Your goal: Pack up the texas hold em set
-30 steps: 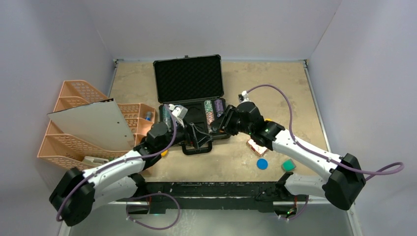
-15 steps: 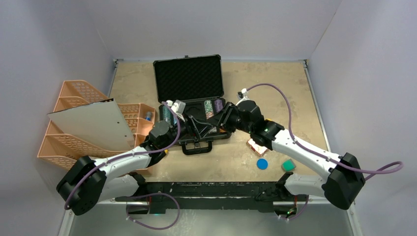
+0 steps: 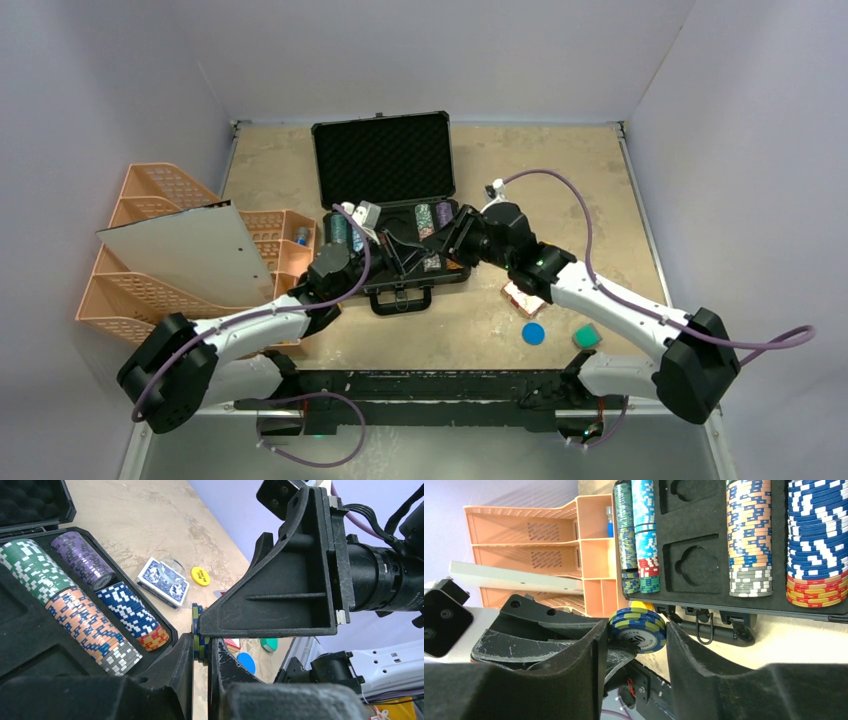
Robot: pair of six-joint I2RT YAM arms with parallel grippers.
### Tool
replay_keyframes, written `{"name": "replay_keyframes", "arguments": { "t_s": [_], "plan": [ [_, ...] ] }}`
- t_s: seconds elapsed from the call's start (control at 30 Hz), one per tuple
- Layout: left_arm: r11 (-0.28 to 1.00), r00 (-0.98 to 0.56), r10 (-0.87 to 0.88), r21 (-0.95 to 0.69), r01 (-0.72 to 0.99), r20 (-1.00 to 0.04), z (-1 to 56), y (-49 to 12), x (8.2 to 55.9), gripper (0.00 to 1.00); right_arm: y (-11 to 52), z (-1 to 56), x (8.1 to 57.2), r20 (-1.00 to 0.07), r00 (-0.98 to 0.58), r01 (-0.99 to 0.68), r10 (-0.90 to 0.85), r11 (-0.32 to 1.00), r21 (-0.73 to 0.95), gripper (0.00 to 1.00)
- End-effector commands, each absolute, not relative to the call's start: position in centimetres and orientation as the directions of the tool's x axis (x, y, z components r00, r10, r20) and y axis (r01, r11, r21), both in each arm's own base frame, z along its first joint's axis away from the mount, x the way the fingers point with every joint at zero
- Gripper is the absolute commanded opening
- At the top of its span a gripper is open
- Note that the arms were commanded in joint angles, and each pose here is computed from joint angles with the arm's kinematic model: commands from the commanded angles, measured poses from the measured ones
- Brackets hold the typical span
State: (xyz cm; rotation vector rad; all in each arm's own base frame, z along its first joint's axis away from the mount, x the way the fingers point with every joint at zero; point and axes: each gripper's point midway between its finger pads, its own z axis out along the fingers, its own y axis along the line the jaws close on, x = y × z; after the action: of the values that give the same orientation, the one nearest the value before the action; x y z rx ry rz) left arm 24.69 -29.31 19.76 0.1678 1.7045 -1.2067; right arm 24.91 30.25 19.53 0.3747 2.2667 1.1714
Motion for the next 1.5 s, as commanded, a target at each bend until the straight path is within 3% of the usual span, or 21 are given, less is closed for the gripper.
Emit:
{"name": "replay_keyframes", "arguments": {
  "t_s": [0.0,0.1,0.2,0.3,0.43,0.63,0.77,0.93,1.17,1.37,1.43,1.47],
  "plan": [
    [0.489,-0.401,-0.458,-0.602,0.631,-0.793,24.7,-29.3,25.7,0.00,30.3,21.4,24.8,-0.369,-0.791,-0.057,0.488,0.541,0.839,0.54],
    [0.496,-0.412,-0.447,-0.603,0.625,-0.794,25.9,-29.2,25.6,0.00,29.7,23.5,25.3,-0.437,-0.745,-0.137,0.504,0.525,0.840,0.71],
    [0.445,-0.472,-0.438,-0.640,0.627,-0.766,27.7,-29.7,24.6,0.00,29.4,27.3,24.7,-0.548,-0.668,-0.330,0.503,0.460,0.824,0.77],
    [0.321,-0.562,-0.424,-0.698,0.640,-0.710,29.9,-30.5,22.3,0.00,28.3,31.4,22.9,-0.652,-0.545,-0.540,0.528,0.374,0.754,0.77],
    [0.155,-0.656,-0.393,-0.750,0.643,-0.644,32.8,-31.0,19.2,0.00,26.2,33.6,20.6,-0.687,-0.464,-0.631,0.559,0.336,0.699,0.77],
    [-0.031,-0.706,-0.368,-0.751,0.660,-0.606,36.1,-30.9,16.1,0.00,26.0,36.1,16.0,-0.752,-0.414,-0.798,0.513,0.193,0.572,0.65],
    [-0.139,-0.733,-0.333,-0.738,0.661,-0.594,36.7,-30.7,14.3,0.00,26.7,35.4,15.8,-0.780,-0.444,-0.794,0.440,0.211,0.571,0.64],
    [-0.166,-0.731,-0.332,-0.726,0.667,-0.596,36.3,-30.5,13.7,0.00,26.9,35.4,15.9,-0.785,-0.446,-0.796,0.430,0.212,0.567,0.66],
    [-0.159,-0.715,-0.339,-0.712,0.684,-0.611,36.3,-30.3,13.6,0.00,27.6,36.1,13.6,-0.801,-0.445,-0.856,0.400,0.073,0.512,0.26],
    [-0.141,-0.707,-0.342,-0.710,0.690,-0.619,36.0,-30.3,13.8,0.00,28.0,36.4,13.1,-0.801,-0.457,-0.862,0.387,0.029,0.506,0.00],
    [-0.136,-0.691,-0.341,-0.694,0.707,-0.637,36.1,-30.3,13.8,0.00,28.0,36.5,13.2,-0.799,-0.456,-0.861,0.392,0.034,0.508,0.00],
    [-0.126,-0.680,-0.342,-0.686,0.717,-0.648,36.1,-30.3,13.8,0.07,28.0,36.6,13.3,-0.798,-0.454,-0.860,0.397,0.038,0.508,0.00]
  ]
}}
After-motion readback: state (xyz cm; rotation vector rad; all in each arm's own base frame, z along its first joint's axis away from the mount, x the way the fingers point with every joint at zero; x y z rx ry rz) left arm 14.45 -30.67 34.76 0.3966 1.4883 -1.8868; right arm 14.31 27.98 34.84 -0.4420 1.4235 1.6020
